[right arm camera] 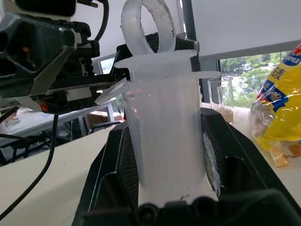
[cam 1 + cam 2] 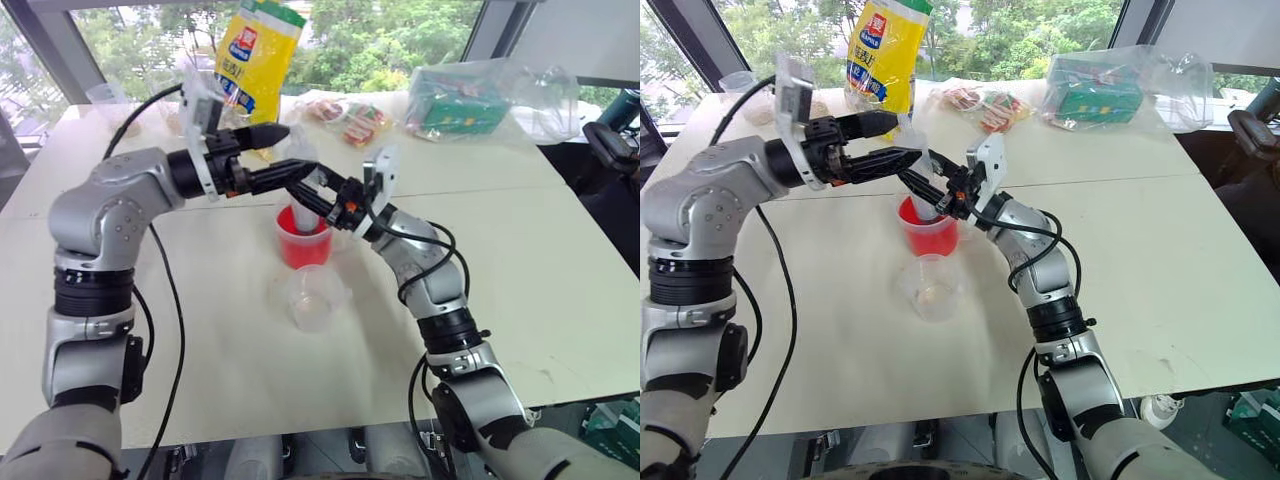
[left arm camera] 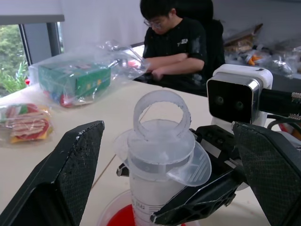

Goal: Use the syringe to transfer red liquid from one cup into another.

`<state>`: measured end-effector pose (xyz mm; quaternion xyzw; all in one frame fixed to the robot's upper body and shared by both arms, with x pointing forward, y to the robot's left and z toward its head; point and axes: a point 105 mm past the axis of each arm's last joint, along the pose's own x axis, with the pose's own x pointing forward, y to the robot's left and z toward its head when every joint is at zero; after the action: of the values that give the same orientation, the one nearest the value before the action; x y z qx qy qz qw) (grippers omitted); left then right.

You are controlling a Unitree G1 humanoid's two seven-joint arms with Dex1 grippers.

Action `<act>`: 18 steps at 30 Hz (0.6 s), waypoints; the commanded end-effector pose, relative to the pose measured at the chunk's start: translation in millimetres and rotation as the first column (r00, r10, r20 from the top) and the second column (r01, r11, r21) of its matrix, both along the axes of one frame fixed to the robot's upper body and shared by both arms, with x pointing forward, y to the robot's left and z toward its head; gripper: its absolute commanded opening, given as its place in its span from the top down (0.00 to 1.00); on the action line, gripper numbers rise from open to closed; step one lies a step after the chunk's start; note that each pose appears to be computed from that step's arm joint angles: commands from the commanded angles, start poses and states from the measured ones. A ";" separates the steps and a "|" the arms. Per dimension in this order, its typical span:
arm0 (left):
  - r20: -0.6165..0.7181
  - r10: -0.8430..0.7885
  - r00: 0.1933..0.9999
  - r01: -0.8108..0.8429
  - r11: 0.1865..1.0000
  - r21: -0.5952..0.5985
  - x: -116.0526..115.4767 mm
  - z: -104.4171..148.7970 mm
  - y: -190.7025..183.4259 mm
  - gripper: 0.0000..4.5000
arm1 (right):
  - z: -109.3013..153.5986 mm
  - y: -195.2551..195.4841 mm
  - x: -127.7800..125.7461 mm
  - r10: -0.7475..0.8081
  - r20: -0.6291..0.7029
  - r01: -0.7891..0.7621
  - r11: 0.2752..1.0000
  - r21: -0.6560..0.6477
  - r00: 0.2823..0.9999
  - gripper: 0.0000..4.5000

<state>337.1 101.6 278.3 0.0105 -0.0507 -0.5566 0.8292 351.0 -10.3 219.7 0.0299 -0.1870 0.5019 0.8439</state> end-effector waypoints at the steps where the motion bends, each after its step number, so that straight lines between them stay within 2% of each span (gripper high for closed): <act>1: 0.071 -0.018 0.997 0.020 1.000 -0.019 -5.1 19.9 -0.8 0.00 | 13.7 2.2 -6.0 0.011 0.062 -0.012 1.000 0.018 0.998 0.67; 6: 0.074 -0.003 0.997 0.003 1.000 -0.005 -9.8 23.2 10.0 0.00 | 15.8 0.0 -3.3 0.002 0.067 -0.003 1.000 0.017 0.998 0.67; 10: 0.064 -0.032 0.997 0.031 0.999 0.008 -23.6 28.3 17.6 0.00 | 14.9 -1.6 -1.6 -0.001 0.065 0.001 1.000 0.012 0.998 0.67; 14: 0.042 -0.098 0.994 0.098 0.995 0.012 -39.4 30.4 16.2 0.00 | 14.0 -2.4 -0.3 0.000 0.064 0.000 1.000 0.005 0.998 0.67; 18: 0.034 -0.119 0.992 0.118 0.993 0.018 -41.2 26.6 7.7 0.00 | 13.9 -2.5 0.6 0.003 0.066 -0.003 1.000 0.000 0.998 0.67</act>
<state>301.3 112.0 299.2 0.0184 -0.0473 -0.5990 0.7991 353.9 -13.2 215.9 0.0189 -0.1815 0.5026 0.8451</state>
